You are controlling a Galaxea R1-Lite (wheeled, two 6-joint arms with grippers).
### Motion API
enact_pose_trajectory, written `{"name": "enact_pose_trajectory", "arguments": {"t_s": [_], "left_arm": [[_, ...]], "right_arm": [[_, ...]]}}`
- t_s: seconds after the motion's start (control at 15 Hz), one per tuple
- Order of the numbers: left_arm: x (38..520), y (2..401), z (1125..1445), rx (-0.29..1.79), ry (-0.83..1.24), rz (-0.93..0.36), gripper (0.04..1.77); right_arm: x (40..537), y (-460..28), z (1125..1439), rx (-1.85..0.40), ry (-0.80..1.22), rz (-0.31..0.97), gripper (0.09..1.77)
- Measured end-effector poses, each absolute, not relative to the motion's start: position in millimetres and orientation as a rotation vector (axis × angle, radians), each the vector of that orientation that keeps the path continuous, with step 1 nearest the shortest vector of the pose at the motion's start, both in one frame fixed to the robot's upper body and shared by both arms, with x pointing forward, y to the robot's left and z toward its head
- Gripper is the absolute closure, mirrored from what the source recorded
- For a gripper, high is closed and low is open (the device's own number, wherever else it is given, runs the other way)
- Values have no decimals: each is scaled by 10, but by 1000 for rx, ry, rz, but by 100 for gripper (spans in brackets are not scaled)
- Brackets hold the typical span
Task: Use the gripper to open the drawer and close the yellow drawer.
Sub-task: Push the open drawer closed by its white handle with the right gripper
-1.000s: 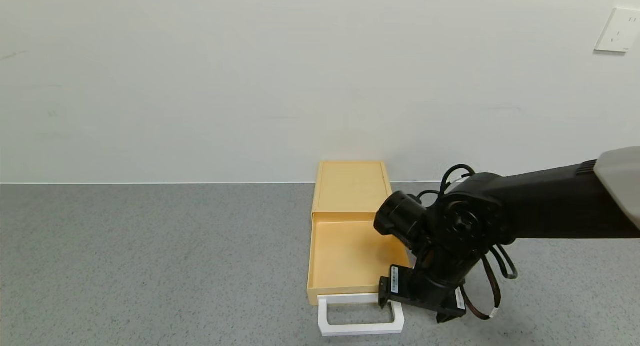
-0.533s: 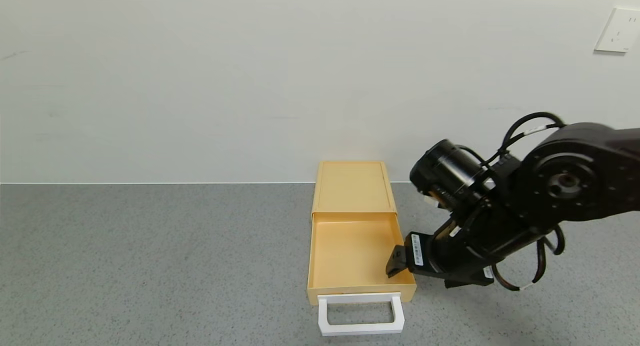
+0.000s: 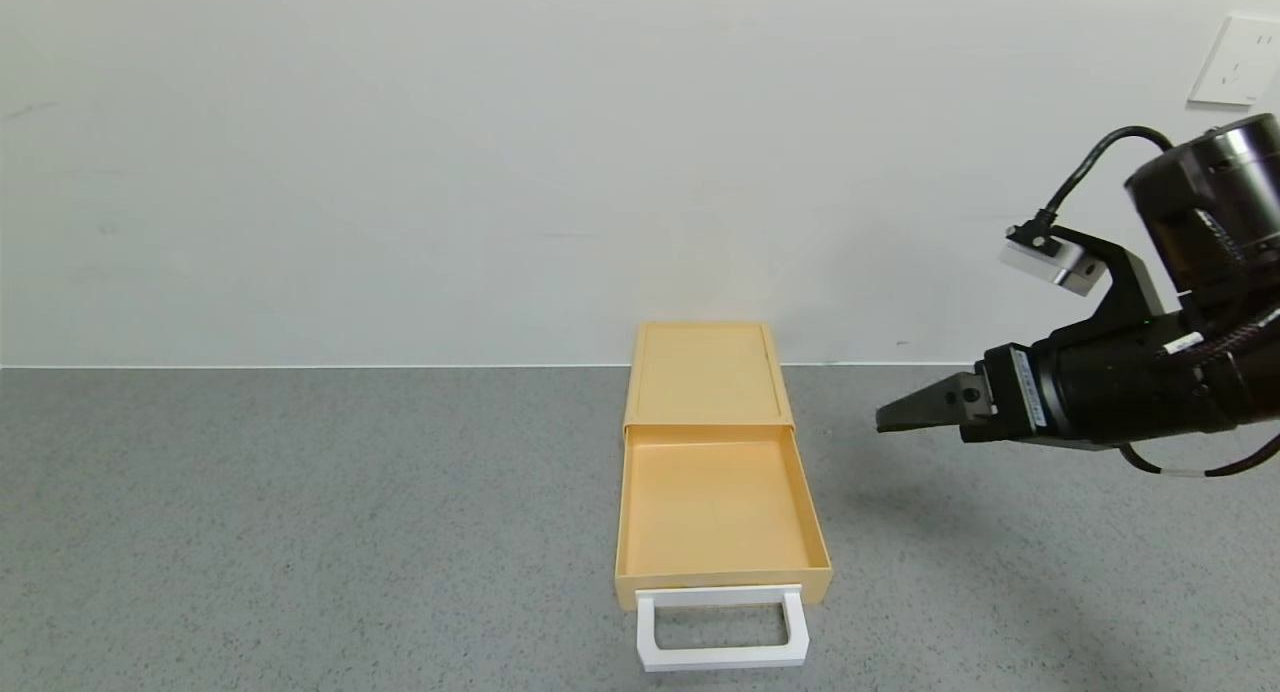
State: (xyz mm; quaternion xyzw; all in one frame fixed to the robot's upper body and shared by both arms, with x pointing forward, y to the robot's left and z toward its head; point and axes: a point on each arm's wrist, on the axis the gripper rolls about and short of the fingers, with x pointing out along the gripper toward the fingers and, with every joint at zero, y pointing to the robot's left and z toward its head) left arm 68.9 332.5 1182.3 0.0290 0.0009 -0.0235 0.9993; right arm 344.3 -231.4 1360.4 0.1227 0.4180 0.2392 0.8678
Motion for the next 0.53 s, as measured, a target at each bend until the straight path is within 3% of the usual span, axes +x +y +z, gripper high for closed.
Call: {"name": "enact_pose_trajectory", "arguments": {"t_s": [0.33, 0.53], "left_arm": [[689, 3324, 11823, 58, 1, -48, 9], [689, 3324, 11823, 58, 2, -48, 9]], "right_arm": [[3328, -2719, 13463, 156, 612, 597, 15], [3250, -2811, 13336, 118, 585, 589, 15]]}}
